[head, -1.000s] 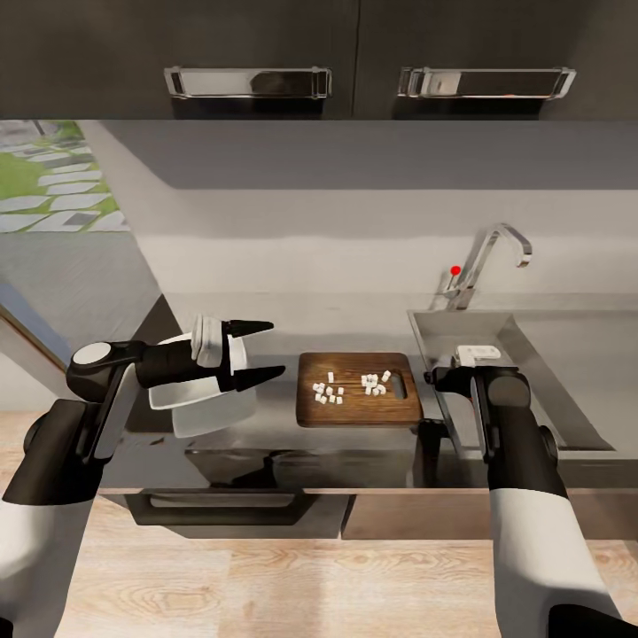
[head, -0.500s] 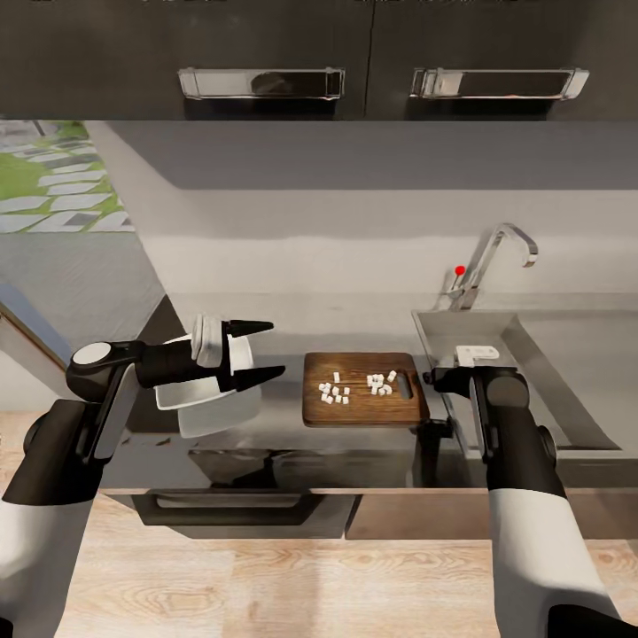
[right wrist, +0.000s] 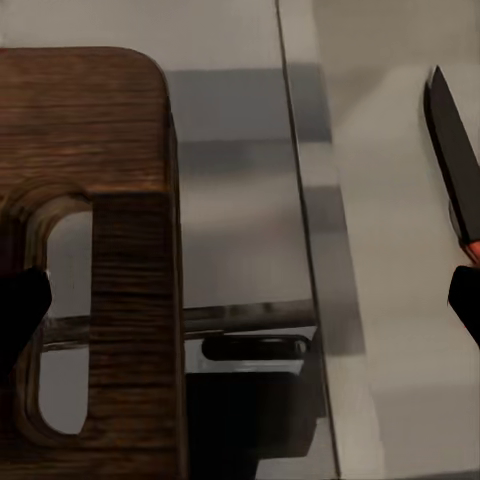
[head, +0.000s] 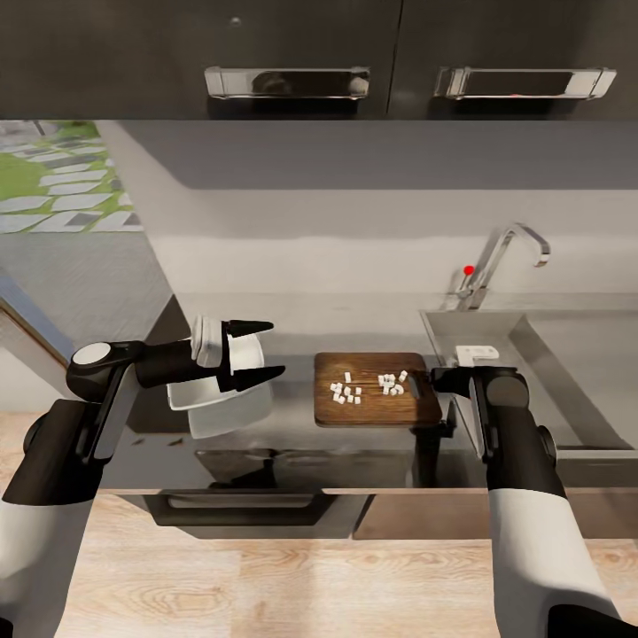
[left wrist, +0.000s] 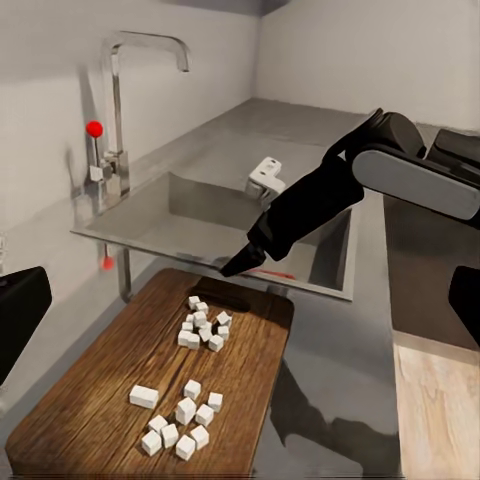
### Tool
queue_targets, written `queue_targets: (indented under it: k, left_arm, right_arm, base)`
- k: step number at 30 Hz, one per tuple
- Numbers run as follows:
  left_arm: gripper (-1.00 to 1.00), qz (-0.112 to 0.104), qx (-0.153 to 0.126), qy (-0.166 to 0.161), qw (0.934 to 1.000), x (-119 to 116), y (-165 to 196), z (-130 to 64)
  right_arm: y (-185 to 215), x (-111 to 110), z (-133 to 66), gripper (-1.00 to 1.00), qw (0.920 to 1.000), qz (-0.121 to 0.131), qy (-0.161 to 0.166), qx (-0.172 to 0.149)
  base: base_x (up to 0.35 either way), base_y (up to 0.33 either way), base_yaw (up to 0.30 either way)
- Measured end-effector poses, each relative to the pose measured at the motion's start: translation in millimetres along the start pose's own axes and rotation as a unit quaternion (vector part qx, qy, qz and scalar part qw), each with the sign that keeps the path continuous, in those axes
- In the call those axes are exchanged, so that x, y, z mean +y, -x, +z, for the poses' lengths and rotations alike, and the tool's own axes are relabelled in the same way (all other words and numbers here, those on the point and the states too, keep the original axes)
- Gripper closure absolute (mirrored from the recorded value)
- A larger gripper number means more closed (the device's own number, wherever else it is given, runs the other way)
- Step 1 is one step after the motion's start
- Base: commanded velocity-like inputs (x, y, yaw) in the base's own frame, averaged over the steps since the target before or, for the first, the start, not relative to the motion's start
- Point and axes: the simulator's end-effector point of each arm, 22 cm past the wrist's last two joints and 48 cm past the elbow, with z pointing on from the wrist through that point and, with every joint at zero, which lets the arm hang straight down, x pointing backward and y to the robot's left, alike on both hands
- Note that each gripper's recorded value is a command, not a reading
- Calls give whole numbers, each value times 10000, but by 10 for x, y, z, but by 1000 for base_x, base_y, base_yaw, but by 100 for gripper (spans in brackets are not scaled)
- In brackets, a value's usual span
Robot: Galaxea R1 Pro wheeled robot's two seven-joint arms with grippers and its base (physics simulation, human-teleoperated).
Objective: In the kitchen, take the Vidalia onion out of the sink, dice it on the chopping board with the paring knife, put the diced onion into the bowl on the countertop, then place both the paring knife and the chopping board into the sink.
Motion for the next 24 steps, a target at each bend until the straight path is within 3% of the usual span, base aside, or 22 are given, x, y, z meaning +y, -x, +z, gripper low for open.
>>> queue_targets:
  k: [4, 10, 24]
  left_arm:
    - [-100, -2, 0, 1, 10000, 1, -1, 0]
    - [-100, 1, -1, 1, 10000, 2, 1, 0]
    - [-100, 3, 1, -5, 10000, -2, -1, 3]
  right_arm:
    - [-1, -2, 3, -100, 10000, -3, -6, 0]
    - [-167, -107, 134, -100, 9991, -40, -317, 266]
    - [-163, -123, 138, -100, 9990, -37, -356, 276]
  base:
    - [0, 42, 0]
    - [0, 2, 0]
    - [0, 0, 0]
